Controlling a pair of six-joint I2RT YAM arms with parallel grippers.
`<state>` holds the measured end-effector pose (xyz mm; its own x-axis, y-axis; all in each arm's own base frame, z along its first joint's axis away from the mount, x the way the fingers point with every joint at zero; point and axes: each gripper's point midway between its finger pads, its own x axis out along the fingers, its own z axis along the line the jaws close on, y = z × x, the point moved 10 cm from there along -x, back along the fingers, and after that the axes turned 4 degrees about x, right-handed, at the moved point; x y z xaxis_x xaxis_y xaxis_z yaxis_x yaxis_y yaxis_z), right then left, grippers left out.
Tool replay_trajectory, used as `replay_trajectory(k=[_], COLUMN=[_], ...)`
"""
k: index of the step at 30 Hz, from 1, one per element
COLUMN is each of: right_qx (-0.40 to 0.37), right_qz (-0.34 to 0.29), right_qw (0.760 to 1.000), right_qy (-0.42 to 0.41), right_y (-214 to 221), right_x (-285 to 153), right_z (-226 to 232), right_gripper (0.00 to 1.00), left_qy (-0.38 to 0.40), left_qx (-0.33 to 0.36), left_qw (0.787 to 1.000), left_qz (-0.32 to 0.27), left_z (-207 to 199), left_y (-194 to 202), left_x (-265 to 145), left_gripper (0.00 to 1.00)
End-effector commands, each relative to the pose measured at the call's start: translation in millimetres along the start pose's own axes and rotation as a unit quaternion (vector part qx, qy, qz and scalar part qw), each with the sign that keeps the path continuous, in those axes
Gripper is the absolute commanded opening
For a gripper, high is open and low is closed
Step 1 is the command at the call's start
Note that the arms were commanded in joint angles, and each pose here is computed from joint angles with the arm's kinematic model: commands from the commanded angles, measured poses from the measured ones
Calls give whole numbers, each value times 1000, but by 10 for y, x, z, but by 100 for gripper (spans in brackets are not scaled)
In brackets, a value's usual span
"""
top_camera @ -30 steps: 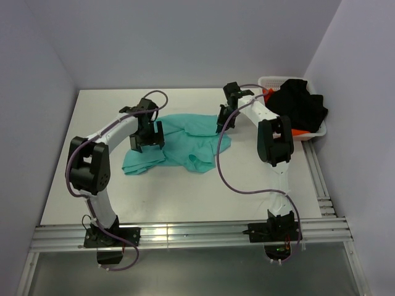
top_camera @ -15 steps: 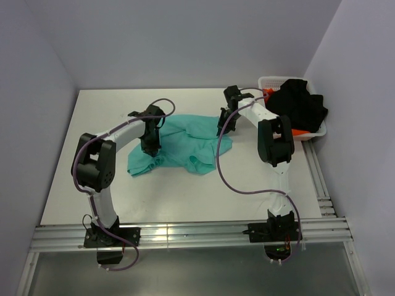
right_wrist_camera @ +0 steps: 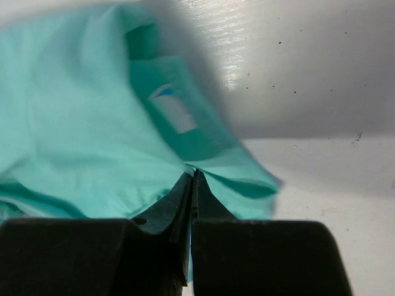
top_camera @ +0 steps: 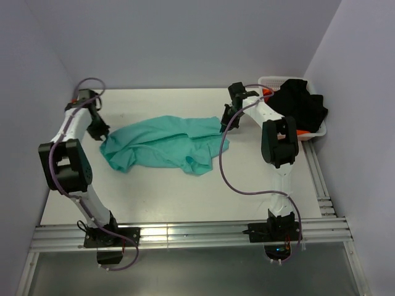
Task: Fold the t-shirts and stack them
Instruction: Flatten out the tshirt
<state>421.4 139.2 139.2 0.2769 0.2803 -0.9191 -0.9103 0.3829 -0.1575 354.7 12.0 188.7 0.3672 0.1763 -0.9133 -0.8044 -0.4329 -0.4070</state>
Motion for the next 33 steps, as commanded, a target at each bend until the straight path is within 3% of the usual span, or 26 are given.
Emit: replay_trajectory(k=[1, 2, 4, 10, 16, 23, 33], right_qx=[-7, -7, -8, -3, -2, 11, 8], right_qz=[-28, -29, -30, -33, -39, -30, -31], right_qw=[1000, 1000, 999, 999, 999, 999, 999], right_qy=[-7, -7, -6, -1, 5, 4, 7], right_y=[-50, -52, -44, -18, 20, 42, 43], right_x=[-216, -220, -249, -283, -285, -185, -170], right_z=[8, 1, -8, -92, -156, -221, -225], right_gripper=[0, 0, 0, 0, 0, 0, 0], left_qy=[-43, -45, -69, -53, -6, 15, 21], left_qx=[-105, -122, -160, -181, -149, -97, -90], left_qw=[993, 991, 985, 981, 986, 995, 996], left_qz=[5, 15, 7, -46, -81, -19, 7], left_z=[488, 556, 789, 918, 662, 388, 394], left_y=[-265, -301, -460, -802, -587, 114, 329], left_x=[194, 335, 393, 84, -377, -200, 3], left_gripper=[31, 65, 99, 99, 94, 88, 87])
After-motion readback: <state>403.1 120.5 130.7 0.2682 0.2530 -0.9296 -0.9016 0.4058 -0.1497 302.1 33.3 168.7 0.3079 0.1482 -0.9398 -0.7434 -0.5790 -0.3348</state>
